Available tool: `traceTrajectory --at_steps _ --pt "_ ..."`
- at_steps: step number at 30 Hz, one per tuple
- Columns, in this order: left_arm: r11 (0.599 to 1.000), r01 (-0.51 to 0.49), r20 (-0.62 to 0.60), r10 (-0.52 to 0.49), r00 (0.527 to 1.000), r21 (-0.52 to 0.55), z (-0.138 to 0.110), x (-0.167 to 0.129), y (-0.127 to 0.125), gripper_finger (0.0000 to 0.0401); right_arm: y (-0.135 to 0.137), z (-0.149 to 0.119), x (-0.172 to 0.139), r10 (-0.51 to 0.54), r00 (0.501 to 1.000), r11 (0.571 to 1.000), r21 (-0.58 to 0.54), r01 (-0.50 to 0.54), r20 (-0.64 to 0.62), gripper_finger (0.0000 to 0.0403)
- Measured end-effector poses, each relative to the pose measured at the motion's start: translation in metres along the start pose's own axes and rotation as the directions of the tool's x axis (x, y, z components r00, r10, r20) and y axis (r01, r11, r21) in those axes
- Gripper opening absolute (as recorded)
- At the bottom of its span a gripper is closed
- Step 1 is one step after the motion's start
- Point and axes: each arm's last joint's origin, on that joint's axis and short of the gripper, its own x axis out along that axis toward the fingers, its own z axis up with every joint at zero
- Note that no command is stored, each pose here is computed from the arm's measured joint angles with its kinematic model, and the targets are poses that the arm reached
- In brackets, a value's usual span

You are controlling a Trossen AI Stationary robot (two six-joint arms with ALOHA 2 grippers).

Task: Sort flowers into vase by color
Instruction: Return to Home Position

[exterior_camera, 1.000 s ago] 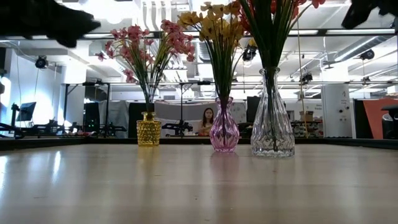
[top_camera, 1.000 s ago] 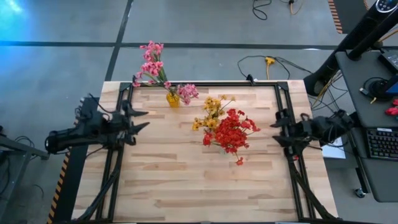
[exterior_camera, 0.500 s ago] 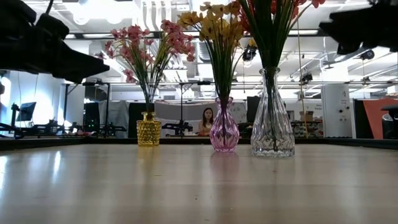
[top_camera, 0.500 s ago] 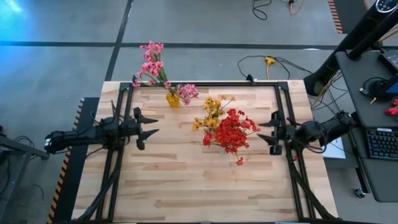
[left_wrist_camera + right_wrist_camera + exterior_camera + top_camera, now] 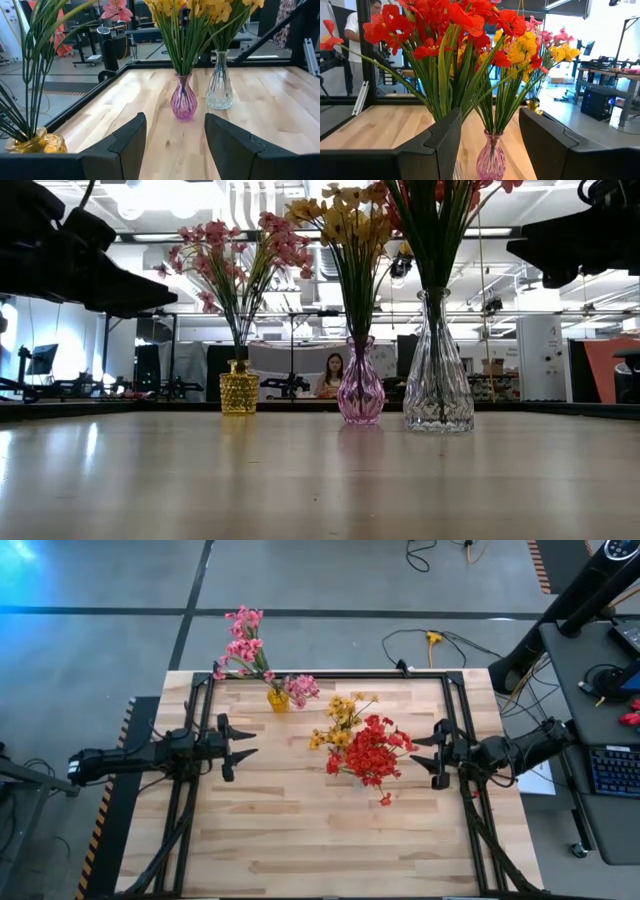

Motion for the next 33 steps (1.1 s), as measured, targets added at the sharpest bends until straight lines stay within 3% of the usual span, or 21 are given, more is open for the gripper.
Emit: traceTrajectory --at_steps 33 --pt "1.0 0.005 -0.057 -0.005 0.998 0.005 -0.0046 0.0038 -0.0007 0.0185 0.0001 -0.0003 0.0 0.001 1.0 1.0 -0.003 -0.001 -0.001 0.0192"
